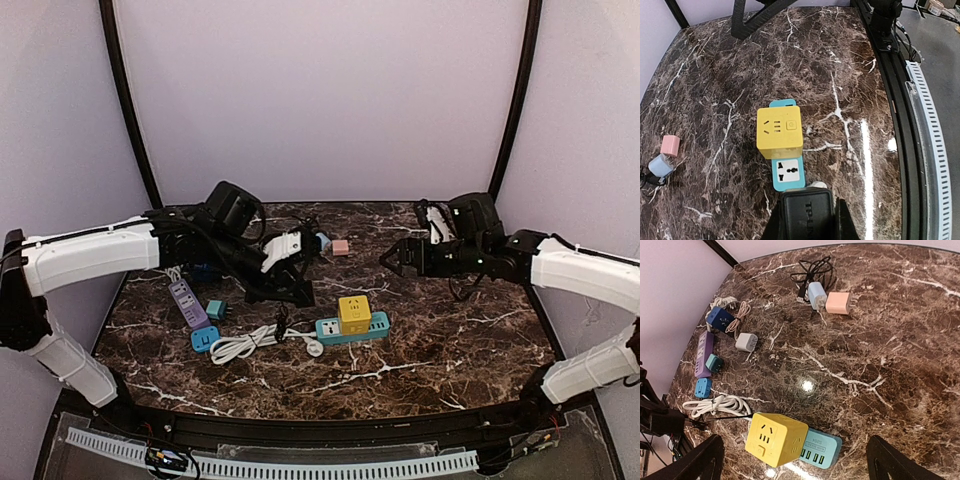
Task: Insert the plug
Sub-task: Insert the plug into the socket.
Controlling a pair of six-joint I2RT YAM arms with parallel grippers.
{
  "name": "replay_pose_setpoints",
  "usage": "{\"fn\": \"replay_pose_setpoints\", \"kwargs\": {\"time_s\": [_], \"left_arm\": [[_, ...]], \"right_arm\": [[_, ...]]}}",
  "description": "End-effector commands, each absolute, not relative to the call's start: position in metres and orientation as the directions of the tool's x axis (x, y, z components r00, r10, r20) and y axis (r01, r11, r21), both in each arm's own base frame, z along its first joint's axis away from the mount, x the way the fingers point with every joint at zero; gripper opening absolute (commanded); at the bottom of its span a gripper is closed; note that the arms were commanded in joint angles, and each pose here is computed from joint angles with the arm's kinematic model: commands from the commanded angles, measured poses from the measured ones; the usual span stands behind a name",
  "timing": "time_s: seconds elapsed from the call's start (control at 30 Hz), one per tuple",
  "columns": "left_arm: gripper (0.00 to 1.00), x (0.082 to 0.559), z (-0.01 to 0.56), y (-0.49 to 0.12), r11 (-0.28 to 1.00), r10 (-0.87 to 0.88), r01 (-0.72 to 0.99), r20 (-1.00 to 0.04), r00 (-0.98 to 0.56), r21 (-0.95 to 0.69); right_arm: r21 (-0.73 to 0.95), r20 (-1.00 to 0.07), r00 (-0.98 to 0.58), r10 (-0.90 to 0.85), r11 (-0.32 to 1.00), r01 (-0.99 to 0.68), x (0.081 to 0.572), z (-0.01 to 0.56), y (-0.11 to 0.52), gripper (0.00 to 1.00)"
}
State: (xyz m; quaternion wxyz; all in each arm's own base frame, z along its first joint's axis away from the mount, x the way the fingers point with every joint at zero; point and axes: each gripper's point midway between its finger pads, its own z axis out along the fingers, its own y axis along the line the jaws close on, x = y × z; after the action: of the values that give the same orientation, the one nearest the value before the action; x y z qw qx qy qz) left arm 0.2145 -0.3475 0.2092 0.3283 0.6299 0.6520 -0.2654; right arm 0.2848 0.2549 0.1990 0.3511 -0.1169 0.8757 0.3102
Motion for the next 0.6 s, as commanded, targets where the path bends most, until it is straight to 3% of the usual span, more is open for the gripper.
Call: {"fn": "replay_pose_setpoints", "kwargs": {"time_s": [0.0, 0.1, 0.27, 0.57], "left_arm": [[0.01, 0.241, 0.19, -0.37, 0.081, 0.631, 0.988, -0.774, 0.051, 0.131], [0.01, 0.245, 0.144, -0.369, 0.04, 0.694, 0.992, -0.717, 0.061, 0.123], [0.01, 0.266, 0.137, -0.382, 0.071, 0.605, 0.996, -0.797, -0.008, 0.045], [0.01, 0.289, 0.109, -0.378, 0.116, 0.586, 0.993, -0.808, -0.058, 0.013]], "right_arm": [[0.533, -0.641, -0.767, 0.034, 0.738, -0.413, 0.29, 0.183, 0.272, 0.99], [0.526, -0.623, -0.782, 0.015, 0.748, -0.404, 0.296, 0.171, 0.277, 0.99], [0.507, -0.621, -0.784, -0.015, 0.755, -0.416, 0.298, 0.17, 0.279, 0.99], [0.405, -0.658, -0.749, -0.077, 0.802, -0.439, 0.309, 0.167, 0.272, 0.99]]}}
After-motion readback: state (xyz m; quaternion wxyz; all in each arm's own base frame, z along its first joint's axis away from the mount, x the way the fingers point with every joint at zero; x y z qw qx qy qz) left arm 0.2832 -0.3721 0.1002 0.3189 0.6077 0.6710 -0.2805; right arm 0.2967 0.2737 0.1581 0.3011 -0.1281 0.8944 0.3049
